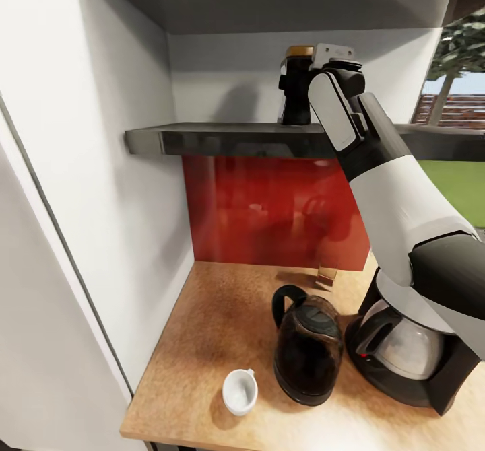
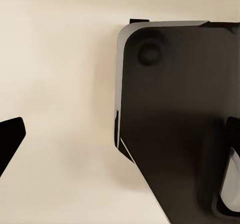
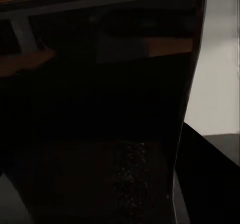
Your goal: Set up a coffee station on the kitchen countertop: keep the coffee maker on the countertop, move the bottle of coffee from the kitchen shelf to the counter next to the coffee maker, place a paper coffee filter on top of the coffee maker, put the saucer next to the coffee maker with the coffee cup on the saucer, and place the electric kettle next to the coffee maker.
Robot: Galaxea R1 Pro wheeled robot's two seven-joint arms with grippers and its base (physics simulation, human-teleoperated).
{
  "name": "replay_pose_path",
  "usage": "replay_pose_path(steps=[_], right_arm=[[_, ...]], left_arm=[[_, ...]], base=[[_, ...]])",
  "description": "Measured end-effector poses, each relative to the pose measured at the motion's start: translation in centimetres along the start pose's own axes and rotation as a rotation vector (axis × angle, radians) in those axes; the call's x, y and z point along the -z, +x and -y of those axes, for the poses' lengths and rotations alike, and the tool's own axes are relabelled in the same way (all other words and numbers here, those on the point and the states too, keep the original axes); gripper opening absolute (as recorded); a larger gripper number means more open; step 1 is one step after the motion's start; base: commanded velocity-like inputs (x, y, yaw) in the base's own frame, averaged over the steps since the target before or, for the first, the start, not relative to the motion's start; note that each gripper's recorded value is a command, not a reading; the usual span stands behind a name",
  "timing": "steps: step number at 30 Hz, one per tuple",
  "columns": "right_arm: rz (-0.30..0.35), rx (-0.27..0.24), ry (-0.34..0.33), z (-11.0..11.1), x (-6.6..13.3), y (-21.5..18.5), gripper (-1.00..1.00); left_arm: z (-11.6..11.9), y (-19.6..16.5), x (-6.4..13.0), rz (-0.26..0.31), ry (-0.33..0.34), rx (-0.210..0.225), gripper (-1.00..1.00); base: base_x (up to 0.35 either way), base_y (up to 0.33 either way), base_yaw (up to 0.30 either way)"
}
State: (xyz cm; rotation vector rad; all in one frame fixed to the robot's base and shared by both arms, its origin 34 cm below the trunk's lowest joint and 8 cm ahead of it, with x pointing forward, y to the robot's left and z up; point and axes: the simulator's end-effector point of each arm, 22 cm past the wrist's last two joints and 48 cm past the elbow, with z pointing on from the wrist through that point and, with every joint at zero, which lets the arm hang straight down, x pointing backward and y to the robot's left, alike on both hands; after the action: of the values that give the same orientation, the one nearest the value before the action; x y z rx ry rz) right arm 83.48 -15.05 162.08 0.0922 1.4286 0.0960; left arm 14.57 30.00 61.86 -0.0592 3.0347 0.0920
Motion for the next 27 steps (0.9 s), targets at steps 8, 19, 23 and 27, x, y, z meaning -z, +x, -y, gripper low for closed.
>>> replay_pose_path(steps=[8,19,23,27], right_arm=[[0.003,0.000,-0.001,-0.05,0.12,-0.20,-1.00],[0.013,-0.001,-0.003,-0.15,0.62,-0.99,-1.00],[0.012,-0.001,-0.003,-0.15,0.62,-0.97,-1.00],[0.011,-0.001,-0.002,-0.14,0.60,-0.93,-1.00]], left_arm=[[-0.01,-0.06,0.00,0.002,0.000,0.000,1.00],[0.00,-0.46,-0.01,0.012,-0.001,0.001,1.00],[-0.01,-0.49,-0.01,0.012,-0.001,0.001,1.00],[0.01,-0.51,-0.01,0.012,0.000,0.001,1.00]], base=[[0.000,-0.275,0.000],[-0.072,-0.275,0.000],[-0.194,-0.250,0.000],[-0.196,-0.249,0.000]])
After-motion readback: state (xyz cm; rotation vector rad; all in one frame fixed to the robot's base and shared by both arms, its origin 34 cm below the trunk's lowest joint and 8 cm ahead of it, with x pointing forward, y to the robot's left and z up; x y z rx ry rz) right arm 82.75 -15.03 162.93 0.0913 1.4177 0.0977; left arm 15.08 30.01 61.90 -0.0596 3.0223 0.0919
